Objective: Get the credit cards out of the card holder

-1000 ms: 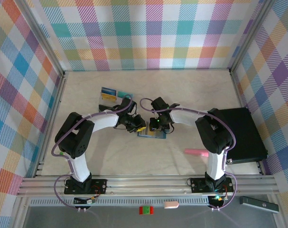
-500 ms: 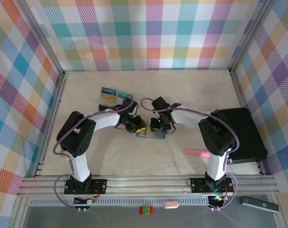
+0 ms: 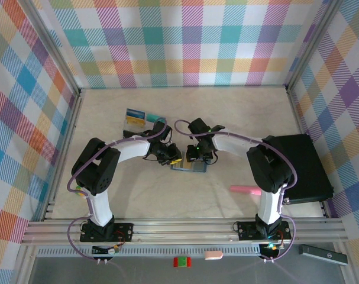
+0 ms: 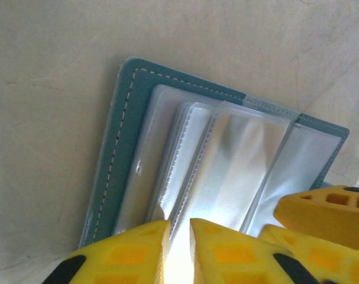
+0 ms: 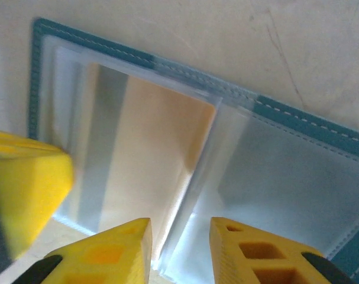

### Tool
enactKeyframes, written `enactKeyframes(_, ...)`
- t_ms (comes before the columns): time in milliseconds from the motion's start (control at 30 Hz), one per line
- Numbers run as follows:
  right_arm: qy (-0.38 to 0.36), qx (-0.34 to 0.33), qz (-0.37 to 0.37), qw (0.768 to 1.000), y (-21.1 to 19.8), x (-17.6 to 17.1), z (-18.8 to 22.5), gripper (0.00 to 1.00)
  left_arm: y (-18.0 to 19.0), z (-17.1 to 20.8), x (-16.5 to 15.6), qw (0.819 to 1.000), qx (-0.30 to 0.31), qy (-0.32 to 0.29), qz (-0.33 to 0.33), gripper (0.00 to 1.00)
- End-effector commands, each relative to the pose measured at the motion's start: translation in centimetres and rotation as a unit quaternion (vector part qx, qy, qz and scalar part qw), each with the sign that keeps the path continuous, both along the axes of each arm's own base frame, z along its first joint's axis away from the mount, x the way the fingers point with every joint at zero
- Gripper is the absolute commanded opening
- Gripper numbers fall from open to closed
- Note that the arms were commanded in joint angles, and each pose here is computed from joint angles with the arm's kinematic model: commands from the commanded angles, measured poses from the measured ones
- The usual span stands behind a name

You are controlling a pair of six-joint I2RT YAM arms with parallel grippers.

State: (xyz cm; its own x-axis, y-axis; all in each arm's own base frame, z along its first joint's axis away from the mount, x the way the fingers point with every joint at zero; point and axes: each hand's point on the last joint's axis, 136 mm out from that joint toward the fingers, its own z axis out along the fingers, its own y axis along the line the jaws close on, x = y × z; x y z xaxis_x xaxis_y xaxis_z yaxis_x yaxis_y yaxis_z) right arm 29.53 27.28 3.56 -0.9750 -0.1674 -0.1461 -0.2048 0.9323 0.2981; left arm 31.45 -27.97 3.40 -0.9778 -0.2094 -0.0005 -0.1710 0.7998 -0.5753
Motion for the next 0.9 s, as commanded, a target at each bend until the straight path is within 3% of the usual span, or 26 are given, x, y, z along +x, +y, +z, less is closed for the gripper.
enactKeyframes(0,0.014,-0.021,0.005,1.000,-0.4,-0.2,-0.7,0.30,1.4,-2.9,-1.9,0.998,0.048,0.045,-0.003,0.18)
enactKeyframes(267,0.029,-0.063,-0.001,0.998,-1.9,-0.7,-3.4,0.22,0.7,-1.1,-1.4,0.999,0.036,0.033,-0.004,0.22)
enactKeyframes(533,0.038,-0.065,-0.004,0.997,-1.9,-0.8,-4.5,0.22,0.6,-0.7,-1.4,0.999,0.039,0.028,-0.019,0.26)
enactKeyframes(867,-0.007,0.003,0.004,1.000,0.0,0.1,-0.2,0.25,0.3,-1.8,-1.7,0.998,0.038,0.041,-0.027,0.20)
